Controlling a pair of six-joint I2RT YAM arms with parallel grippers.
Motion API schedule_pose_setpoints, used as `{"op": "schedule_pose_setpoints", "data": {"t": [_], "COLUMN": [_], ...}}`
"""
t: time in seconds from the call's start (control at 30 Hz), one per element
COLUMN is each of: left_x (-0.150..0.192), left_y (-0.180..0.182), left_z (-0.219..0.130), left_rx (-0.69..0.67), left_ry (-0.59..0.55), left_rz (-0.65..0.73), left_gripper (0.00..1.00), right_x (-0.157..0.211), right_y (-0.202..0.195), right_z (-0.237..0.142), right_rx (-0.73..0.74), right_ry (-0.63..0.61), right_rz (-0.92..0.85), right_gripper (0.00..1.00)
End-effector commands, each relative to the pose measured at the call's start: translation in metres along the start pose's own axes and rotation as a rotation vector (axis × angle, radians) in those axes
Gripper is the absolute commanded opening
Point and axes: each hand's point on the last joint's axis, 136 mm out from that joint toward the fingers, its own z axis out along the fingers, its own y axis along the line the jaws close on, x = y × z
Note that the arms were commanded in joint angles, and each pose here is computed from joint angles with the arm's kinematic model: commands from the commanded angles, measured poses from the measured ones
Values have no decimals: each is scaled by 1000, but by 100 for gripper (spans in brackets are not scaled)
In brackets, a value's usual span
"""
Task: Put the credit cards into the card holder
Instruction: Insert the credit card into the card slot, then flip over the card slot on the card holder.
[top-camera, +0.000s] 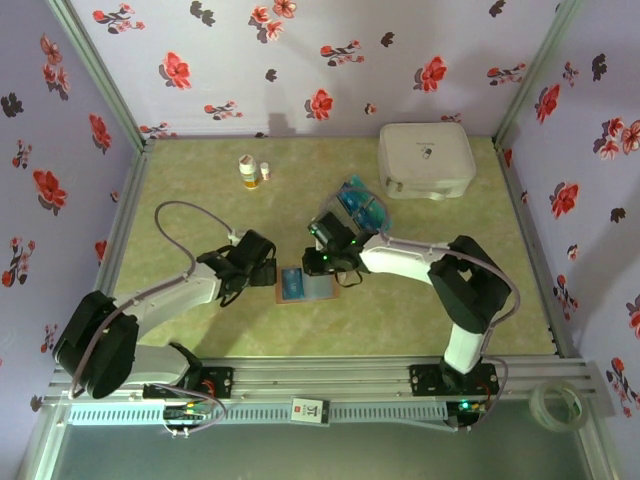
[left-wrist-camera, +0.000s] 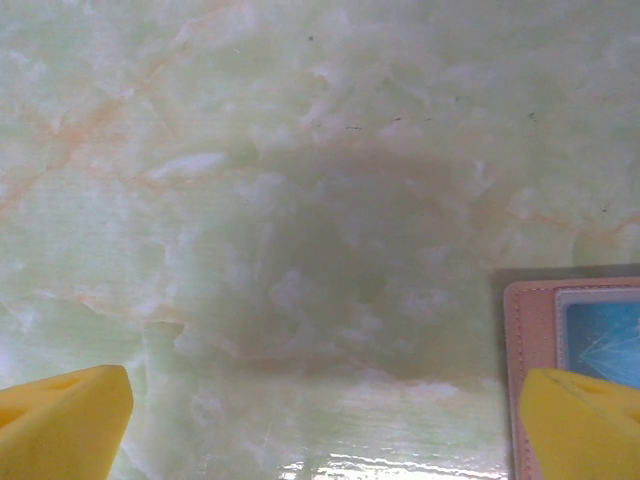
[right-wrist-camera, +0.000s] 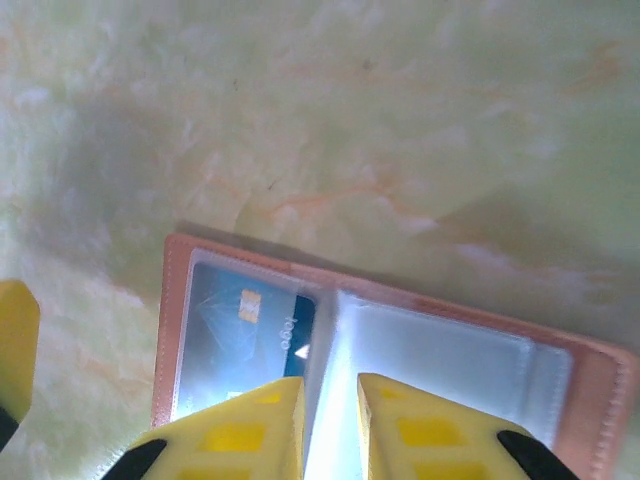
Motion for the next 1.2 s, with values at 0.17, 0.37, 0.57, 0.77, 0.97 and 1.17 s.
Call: {"op": "schedule_pose_setpoints", "data": {"t": [0.17,0.37,0.57,0.77,0.97,1.17], "left_x": [-9,-3,0,6,10,12], "left_y": [-29,-50,-63,-71,-77,-81], "left_z": [-19,-18,-17,-13,-10,-8], "left_rx": [117,175,207,209,212,217], "left_ry": [-48,-43,-41,-26,-17,-16], "left_rz": [-25,-58,-73,-56,-43,-38], "left_gripper": [100,100,100,100,100,100], "right_x": [-3,1,4,8,12,17], "right_y": [-20,-25,-27,-32,-38,-43], "right_z": [-10,-1,6,11,9,10], "right_rx": [-52,-83,-88,-73,-52,-40], "right_ry": [-2,22,38,44,46,57], "right_rz": [36,57,62,70,70,72], "right_gripper": [14,0,0,0,0,0]}}
